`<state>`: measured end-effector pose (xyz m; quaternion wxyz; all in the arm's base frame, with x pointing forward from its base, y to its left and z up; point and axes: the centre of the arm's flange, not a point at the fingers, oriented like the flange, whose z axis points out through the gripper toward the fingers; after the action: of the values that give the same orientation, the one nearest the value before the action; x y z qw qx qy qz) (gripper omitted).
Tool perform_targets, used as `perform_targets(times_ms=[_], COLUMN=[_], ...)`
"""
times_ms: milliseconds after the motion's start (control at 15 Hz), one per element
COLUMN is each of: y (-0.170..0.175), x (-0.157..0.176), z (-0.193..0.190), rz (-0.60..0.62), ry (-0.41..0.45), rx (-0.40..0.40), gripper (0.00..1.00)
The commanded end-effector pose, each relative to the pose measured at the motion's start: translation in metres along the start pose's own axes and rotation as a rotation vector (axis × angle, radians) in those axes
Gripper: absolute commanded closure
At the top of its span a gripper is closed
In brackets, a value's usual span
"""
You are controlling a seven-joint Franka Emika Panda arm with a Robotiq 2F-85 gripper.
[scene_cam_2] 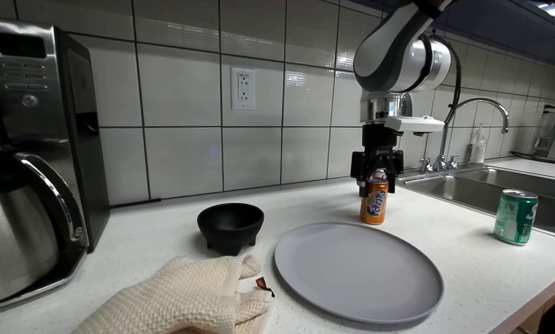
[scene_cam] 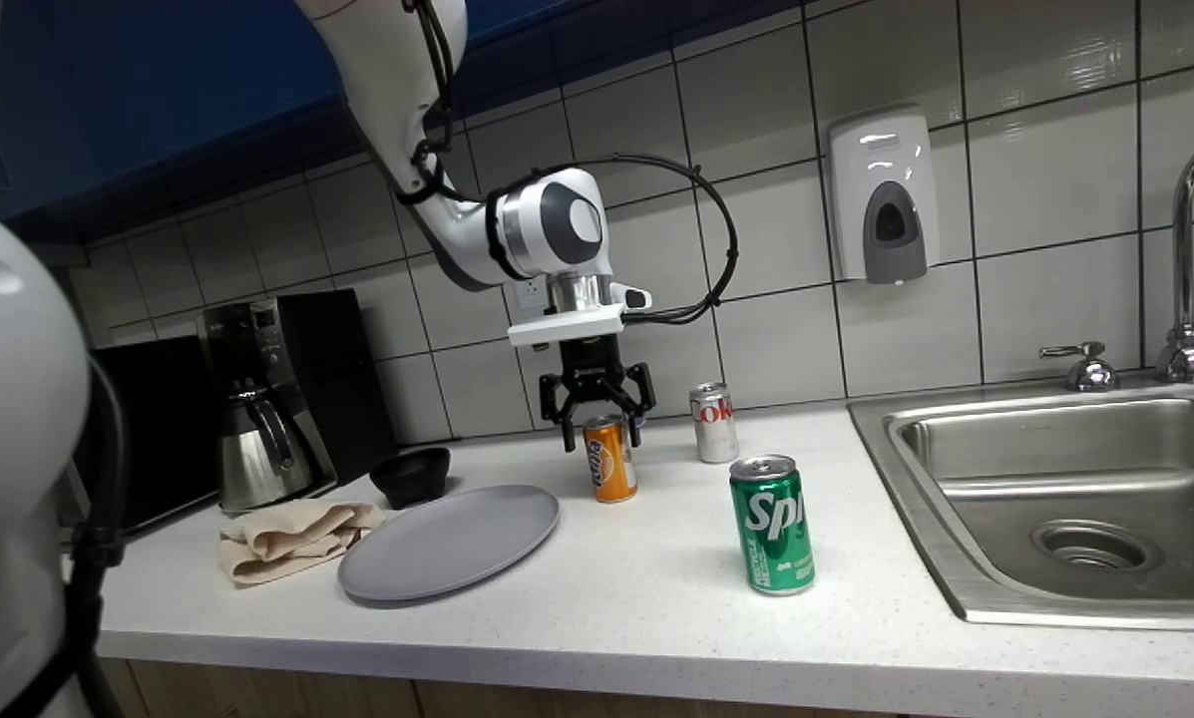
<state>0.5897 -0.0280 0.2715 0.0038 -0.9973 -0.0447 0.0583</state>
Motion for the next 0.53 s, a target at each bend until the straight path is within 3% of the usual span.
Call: perform_targets(times_ms=[0,200,467], y=[0.0037,0.0041,0.0042], x=[0.0118,0.0128,0.0108], z=[-0.0051,-0.0041,-0.0087], rz=[-0.027,-0.028,-0.025], ry=[-0.019,-0.022,-0.016], rx=[0.005,0.003,0.001], gripper=[0.32,0.58,0.62])
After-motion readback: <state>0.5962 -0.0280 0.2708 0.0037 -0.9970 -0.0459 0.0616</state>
